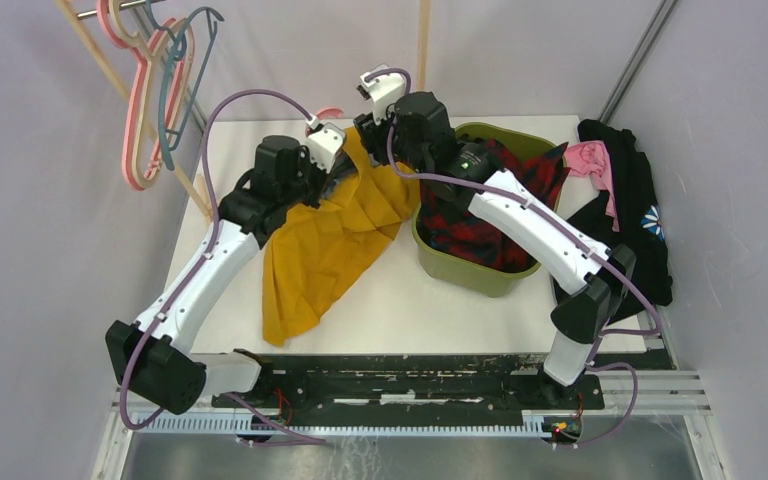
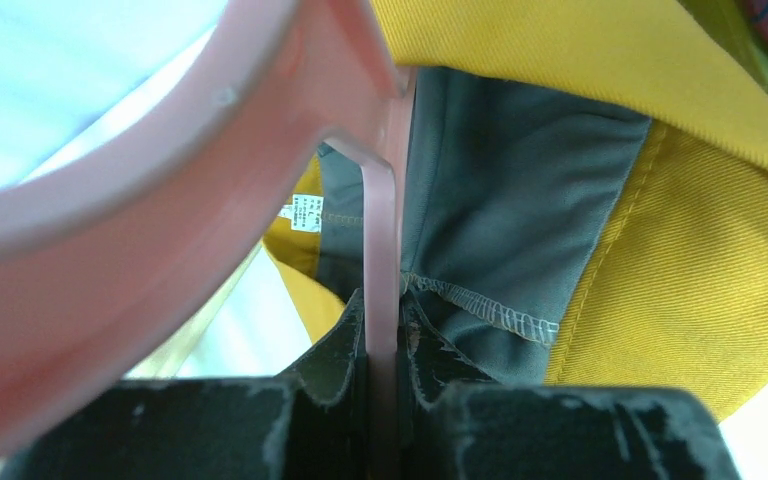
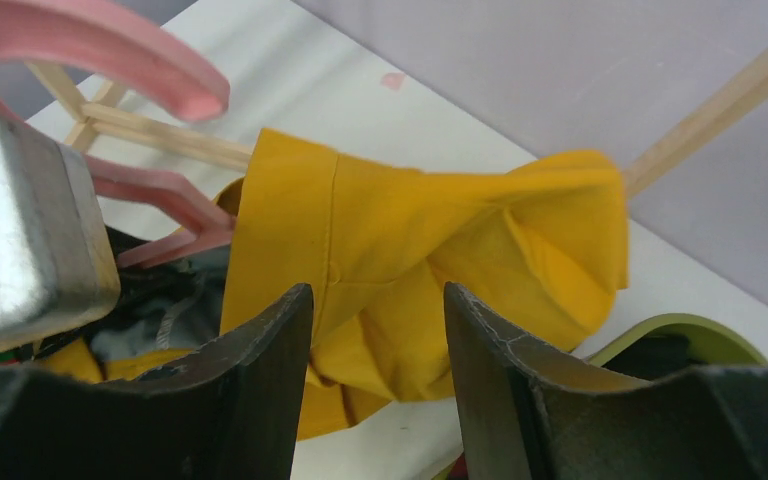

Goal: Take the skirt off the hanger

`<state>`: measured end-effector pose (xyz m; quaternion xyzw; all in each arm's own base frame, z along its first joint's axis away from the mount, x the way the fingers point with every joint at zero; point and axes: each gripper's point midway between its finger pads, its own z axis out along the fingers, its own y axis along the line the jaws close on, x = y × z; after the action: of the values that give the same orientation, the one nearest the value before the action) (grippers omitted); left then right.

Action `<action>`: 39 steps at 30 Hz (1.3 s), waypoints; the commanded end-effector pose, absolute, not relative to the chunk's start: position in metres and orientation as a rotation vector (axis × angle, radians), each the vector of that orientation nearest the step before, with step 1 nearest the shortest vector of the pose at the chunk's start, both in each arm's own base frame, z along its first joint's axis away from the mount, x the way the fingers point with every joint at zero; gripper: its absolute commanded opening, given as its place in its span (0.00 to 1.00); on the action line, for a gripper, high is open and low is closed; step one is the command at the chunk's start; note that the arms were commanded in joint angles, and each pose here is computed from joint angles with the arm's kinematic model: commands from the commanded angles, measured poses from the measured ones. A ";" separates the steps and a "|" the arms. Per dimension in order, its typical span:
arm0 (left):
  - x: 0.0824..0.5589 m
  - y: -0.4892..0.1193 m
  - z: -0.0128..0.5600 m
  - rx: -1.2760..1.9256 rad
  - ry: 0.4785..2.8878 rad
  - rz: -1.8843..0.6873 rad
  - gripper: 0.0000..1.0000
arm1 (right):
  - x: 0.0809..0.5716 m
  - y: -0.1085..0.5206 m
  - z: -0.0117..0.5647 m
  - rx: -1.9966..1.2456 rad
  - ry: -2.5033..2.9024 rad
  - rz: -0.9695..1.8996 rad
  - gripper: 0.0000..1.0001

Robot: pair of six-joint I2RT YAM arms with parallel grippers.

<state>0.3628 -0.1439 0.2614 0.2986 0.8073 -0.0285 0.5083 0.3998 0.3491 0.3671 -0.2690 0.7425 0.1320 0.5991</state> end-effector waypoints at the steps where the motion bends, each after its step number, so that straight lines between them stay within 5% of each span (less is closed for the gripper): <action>1: 0.382 -0.153 0.345 0.591 1.710 -0.097 0.03 | 0.382 0.361 0.383 -0.575 1.716 0.463 0.57; 14: 0.397 -0.152 0.322 0.561 1.756 -0.062 0.03 | 0.350 0.378 0.392 -0.635 1.694 0.536 0.58; 32: 0.342 -0.179 0.364 0.573 1.662 -0.372 0.03 | 0.409 0.363 0.358 -0.496 1.712 0.205 0.56; 34: 0.332 -0.182 0.364 0.589 1.652 -0.406 0.03 | 0.415 0.362 0.359 -0.487 1.708 0.174 0.49; 37: 0.322 -0.180 0.359 0.594 1.660 -0.412 0.03 | 0.423 0.354 0.366 -0.413 1.696 0.124 0.06; 39: 0.322 -0.176 0.349 0.597 1.679 -0.385 0.03 | 0.425 0.346 0.374 -0.346 1.678 0.105 0.01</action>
<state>0.3325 -0.1673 0.3087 0.2639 0.7756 -0.1324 0.5579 0.4054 0.3734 0.3190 -0.2422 0.7689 0.0827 0.5859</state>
